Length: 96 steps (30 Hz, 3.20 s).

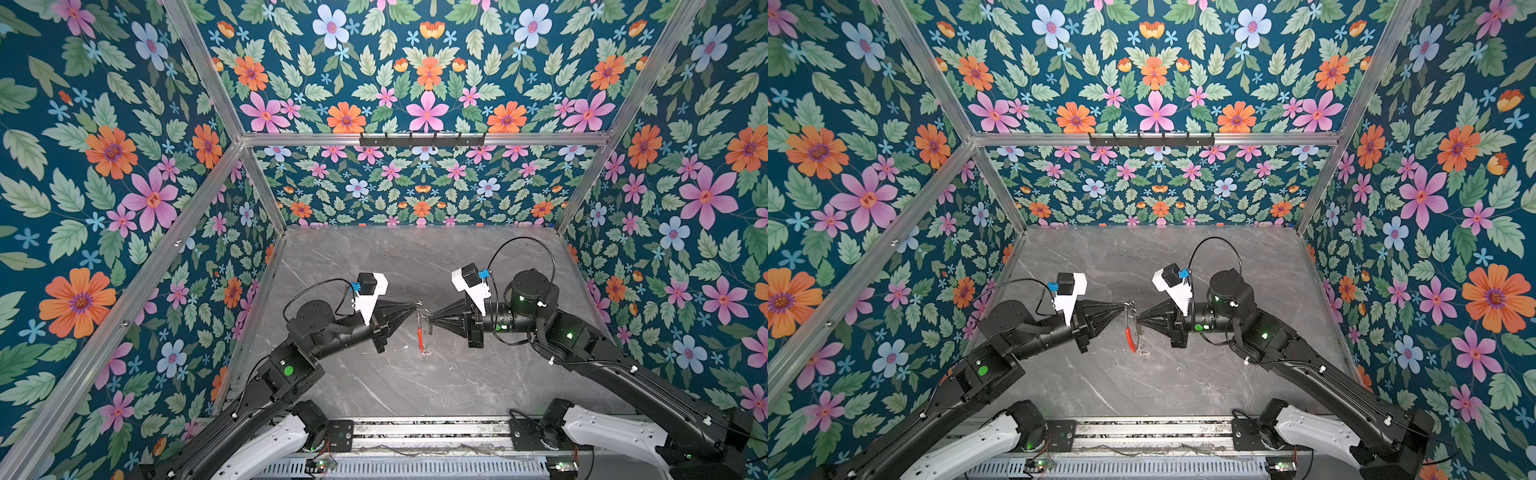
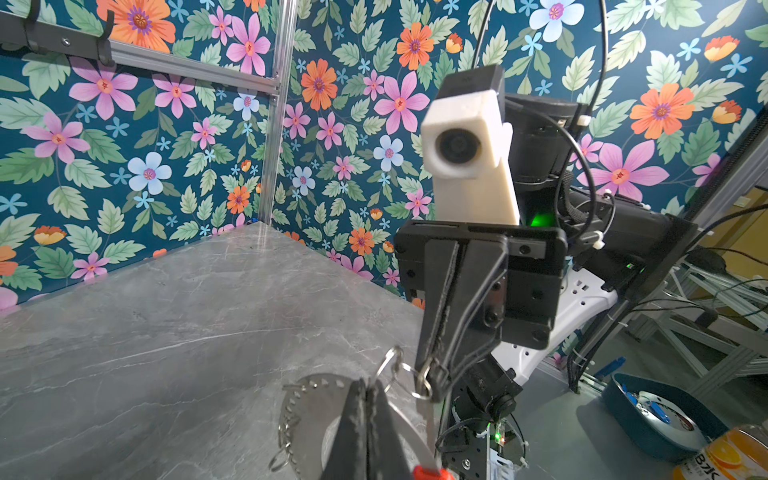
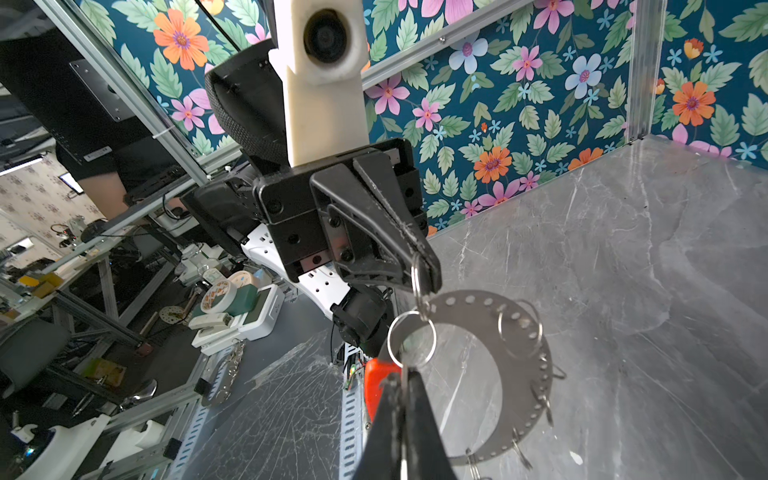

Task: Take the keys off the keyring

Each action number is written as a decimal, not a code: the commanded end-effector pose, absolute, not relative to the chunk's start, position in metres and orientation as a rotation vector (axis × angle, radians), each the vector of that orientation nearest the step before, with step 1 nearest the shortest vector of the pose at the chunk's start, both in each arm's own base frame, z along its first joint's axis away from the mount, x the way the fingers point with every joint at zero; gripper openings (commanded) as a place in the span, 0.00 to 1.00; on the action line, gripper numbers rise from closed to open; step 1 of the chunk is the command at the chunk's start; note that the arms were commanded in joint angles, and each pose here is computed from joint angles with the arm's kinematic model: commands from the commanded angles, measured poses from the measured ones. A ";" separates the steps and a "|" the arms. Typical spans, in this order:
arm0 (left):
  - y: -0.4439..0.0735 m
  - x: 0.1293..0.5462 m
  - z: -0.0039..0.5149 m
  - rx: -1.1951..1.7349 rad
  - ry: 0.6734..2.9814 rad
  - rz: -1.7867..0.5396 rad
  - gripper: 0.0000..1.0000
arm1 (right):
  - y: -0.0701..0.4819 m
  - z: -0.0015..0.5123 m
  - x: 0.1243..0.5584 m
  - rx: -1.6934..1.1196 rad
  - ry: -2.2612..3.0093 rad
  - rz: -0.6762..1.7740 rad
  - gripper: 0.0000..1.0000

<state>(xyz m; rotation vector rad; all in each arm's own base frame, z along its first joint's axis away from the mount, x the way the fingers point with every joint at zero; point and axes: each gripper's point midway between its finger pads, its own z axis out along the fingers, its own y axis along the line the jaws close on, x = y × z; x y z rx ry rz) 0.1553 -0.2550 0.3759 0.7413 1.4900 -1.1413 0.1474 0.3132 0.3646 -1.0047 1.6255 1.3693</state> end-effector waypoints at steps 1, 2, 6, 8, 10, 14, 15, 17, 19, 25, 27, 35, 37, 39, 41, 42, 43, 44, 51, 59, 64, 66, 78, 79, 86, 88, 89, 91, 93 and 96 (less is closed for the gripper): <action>-0.244 0.173 0.388 0.639 1.453 -1.049 0.00 | 0.317 0.375 0.134 -1.013 1.580 1.485 0.00; -0.244 0.174 0.387 0.637 1.456 -1.045 0.00 | 0.318 0.376 0.133 -1.006 1.577 1.495 0.00; -0.245 0.177 0.384 0.639 1.472 -1.019 0.00 | 0.320 0.385 0.128 -0.987 1.545 1.549 0.00; -0.244 0.179 0.381 0.635 1.487 -1.000 0.00 | 0.318 0.391 0.126 -0.985 1.530 1.555 0.00; -0.243 0.181 0.378 0.636 1.500 -0.986 0.00 | 0.315 0.398 0.124 -0.977 1.517 1.552 0.00; -0.241 0.184 0.370 0.627 1.533 -0.958 0.00 | 0.311 0.408 0.124 -0.947 1.511 1.549 0.00; -0.241 0.184 0.369 0.627 1.537 -0.954 0.00 | 0.310 0.411 0.124 -0.936 1.507 1.554 0.00; -0.241 0.184 0.366 0.634 1.545 -0.953 0.00 | 0.309 0.415 0.124 -0.923 1.506 1.564 0.00; -0.243 0.182 0.365 0.650 1.549 -0.959 0.00 | 0.309 0.418 0.125 -0.918 1.515 1.560 0.00; -0.254 0.169 0.354 0.761 1.578 -1.007 0.00 | 0.303 0.422 0.127 -0.961 1.575 1.481 0.00; -0.256 0.165 0.352 0.788 1.584 -1.024 0.00 | 0.302 0.422 0.127 -0.985 1.598 1.455 0.00; -0.277 0.140 0.342 0.981 1.597 -1.173 0.00 | 0.301 0.426 0.127 -1.111 1.665 1.377 0.00; -0.280 0.137 0.342 1.006 1.594 -1.197 0.00 | 0.301 0.426 0.128 -1.145 1.677 1.376 0.00; -0.282 0.132 0.342 1.037 1.585 -1.223 0.00 | 0.301 0.428 0.125 -1.184 1.668 1.377 0.00; -0.285 0.127 0.342 1.067 1.578 -1.253 0.00 | 0.301 0.430 0.123 -1.219 1.658 1.378 0.00; -0.285 0.126 0.342 1.075 1.576 -1.262 0.00 | 0.302 0.431 0.122 -1.234 1.656 1.376 0.00; -0.286 0.125 0.341 1.082 1.579 -1.264 0.00 | 0.302 0.433 0.122 -1.247 1.649 1.377 0.00; -0.286 0.124 0.340 1.088 1.579 -1.269 0.00 | 0.302 0.434 0.121 -1.261 1.647 1.378 0.00; -0.290 0.110 0.346 1.147 1.532 -1.356 0.00 | 0.302 0.433 0.119 -1.370 1.627 1.327 0.00; -0.292 0.100 0.357 1.165 1.487 -1.440 0.00 | 0.308 0.439 0.119 -1.460 1.584 1.340 0.00; -0.294 0.099 0.357 1.164 1.483 -1.448 0.00 | 0.312 0.439 0.117 -1.510 1.569 1.362 0.00; -0.295 0.099 0.360 1.157 1.469 -1.462 0.00 | 0.314 0.438 0.119 -1.523 1.571 1.361 0.00; -0.290 0.111 0.375 1.023 1.434 -1.445 0.00 | 0.319 0.443 0.140 -1.441 1.597 1.381 0.24; -0.291 0.111 0.375 1.018 1.430 -1.451 0.00 | 0.320 0.444 0.140 -1.435 1.599 1.395 0.24; -0.287 0.119 0.379 0.937 1.413 -1.440 0.00 | 0.326 0.444 0.152 -1.344 1.648 1.411 0.42; -0.284 0.124 0.379 0.889 1.409 -1.421 0.00 | 0.325 0.446 0.156 -1.288 1.644 1.388 0.45; -0.283 0.127 0.378 0.863 1.413 -1.408 0.00 | 0.324 0.447 0.159 -1.260 1.643 1.376 0.46; -0.277 0.132 0.380 0.803 1.402 -1.387 0.00 | 0.320 0.450 0.160 -1.204 1.618 1.363 0.47; -0.272 0.138 0.381 0.744 1.394 -1.361 0.00 | 0.315 0.450 0.161 -1.155 1.590 1.334 0.48; -0.263 0.143 0.387 0.679 1.353 -1.335 0.00 | 0.306 0.444 0.163 -1.098 1.520 1.271 0.48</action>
